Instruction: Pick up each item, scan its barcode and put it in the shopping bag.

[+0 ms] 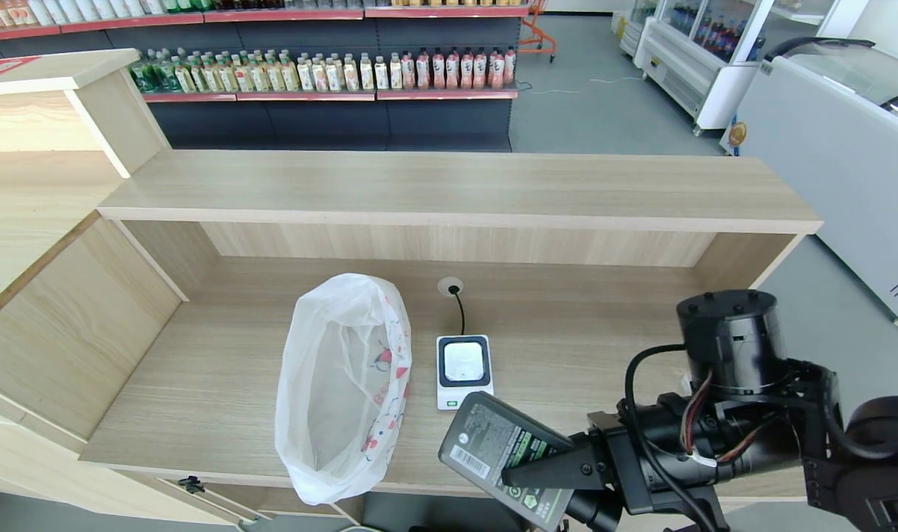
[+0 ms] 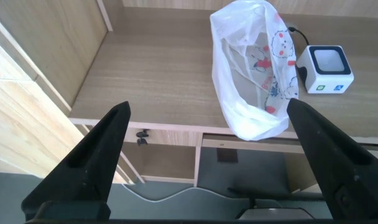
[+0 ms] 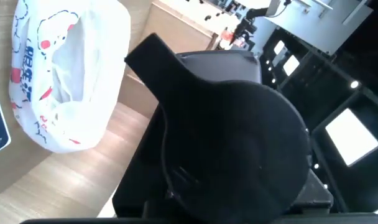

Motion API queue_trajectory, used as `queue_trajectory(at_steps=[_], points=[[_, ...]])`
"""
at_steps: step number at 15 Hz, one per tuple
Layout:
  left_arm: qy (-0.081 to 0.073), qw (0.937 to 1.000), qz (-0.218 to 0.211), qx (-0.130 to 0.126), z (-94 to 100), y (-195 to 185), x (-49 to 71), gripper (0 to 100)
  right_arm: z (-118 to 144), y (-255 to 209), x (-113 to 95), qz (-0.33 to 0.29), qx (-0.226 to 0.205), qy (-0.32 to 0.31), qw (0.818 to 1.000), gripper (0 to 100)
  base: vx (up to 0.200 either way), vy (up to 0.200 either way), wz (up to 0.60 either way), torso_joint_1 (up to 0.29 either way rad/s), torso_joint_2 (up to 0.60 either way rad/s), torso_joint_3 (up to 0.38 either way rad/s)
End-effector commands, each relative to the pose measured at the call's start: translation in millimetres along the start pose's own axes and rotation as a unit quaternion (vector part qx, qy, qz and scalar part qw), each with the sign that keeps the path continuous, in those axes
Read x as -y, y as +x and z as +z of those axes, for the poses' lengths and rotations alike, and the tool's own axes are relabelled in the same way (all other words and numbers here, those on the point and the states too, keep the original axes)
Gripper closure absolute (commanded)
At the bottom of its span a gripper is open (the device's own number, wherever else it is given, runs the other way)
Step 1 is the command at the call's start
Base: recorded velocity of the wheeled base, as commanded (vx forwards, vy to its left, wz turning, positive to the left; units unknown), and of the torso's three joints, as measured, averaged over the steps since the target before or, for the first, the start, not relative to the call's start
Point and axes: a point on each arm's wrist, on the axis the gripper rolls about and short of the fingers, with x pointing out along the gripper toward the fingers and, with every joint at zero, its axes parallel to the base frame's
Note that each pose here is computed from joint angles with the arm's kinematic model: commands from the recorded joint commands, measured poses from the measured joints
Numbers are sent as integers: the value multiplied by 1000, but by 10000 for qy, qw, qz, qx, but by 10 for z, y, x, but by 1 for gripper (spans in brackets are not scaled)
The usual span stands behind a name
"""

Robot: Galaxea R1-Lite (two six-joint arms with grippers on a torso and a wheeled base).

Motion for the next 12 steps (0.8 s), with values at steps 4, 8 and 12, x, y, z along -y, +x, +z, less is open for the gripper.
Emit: queue_trajectory(at_steps=[4, 8, 12], points=[[-4, 10000, 3, 2, 0, 0, 0, 0, -127, 175, -49, -112, 33, -57, 9999, 100, 0, 0, 0, 0, 0, 0], [-4, 10000, 3, 2, 0, 0, 0, 0, -147, 185, -52, -111, 17, 17, 9999, 100, 0, 0, 0, 0, 0, 0], [-4, 10000, 3, 2, 0, 0, 0, 0, -128, 175, -78, -82, 33, 82, 9999, 100, 0, 0, 0, 0, 0, 0]])
